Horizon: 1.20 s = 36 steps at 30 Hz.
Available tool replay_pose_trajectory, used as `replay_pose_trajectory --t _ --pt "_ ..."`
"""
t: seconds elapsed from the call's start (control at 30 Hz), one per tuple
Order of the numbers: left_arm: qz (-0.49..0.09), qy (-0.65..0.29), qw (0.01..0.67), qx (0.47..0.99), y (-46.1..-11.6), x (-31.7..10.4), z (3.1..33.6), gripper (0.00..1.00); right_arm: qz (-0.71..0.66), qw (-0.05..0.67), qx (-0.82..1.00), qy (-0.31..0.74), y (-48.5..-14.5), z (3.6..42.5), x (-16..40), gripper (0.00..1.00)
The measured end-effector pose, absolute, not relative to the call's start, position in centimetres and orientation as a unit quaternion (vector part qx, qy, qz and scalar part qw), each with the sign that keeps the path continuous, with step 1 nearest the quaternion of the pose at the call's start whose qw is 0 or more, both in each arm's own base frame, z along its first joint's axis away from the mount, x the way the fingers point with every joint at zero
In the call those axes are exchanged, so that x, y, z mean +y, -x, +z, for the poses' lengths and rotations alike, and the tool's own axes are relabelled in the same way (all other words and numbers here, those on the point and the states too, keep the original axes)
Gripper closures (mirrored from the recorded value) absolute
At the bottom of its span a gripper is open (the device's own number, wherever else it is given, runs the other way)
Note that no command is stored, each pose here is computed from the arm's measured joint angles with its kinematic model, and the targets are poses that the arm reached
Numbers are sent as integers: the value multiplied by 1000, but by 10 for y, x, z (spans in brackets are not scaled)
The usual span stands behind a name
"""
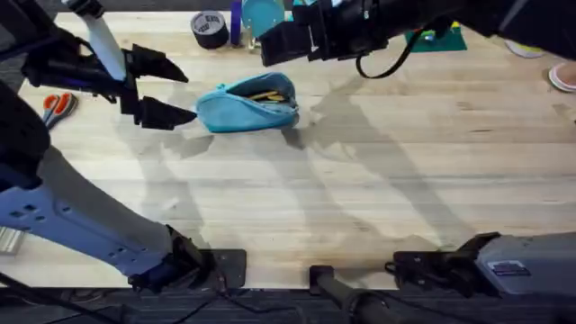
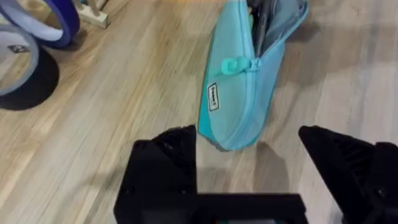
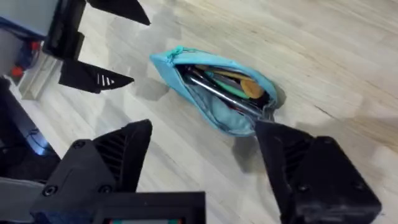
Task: Unzip the bag, pick up the pens from the table one at a time and place them inside, then zip the bag closed.
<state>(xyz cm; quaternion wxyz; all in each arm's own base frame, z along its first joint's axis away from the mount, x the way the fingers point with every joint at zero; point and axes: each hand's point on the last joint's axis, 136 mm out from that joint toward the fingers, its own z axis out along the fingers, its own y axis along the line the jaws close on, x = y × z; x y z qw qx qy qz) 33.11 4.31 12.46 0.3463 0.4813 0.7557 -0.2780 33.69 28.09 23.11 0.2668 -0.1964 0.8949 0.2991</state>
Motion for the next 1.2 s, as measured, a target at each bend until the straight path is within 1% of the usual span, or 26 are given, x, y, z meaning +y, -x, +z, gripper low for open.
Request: replay_pose_trajectory --t 0.13,0.5,0.7,0.8,0.93,1.03,1.1,1.2 --pt "-273 -479 351 757 -330 50 125 6 300 266 895 194 -337 231 281 4" --pt "-272 -480 352 756 -330 50 125 6 302 266 896 190 -337 232 281 4" --pt "-272 -480 352 756 -330 50 125 6 311 273 892 181 -340 239 285 5" --pt "-271 -481 352 756 -330 50 125 6 316 284 886 186 -340 252 292 5" --pt "-271 -480 352 756 -330 50 125 7 314 312 876 192 -340 284 300 5" --pt "-271 -481 352 756 -330 50 125 6 307 318 876 193 -341 306 304 5" --pt "-271 -481 352 756 -330 50 125 6 300 309 882 190 -343 311 305 5" --pt "-271 -481 352 756 -330 50 125 6 286 285 896 184 -350 307 309 5"
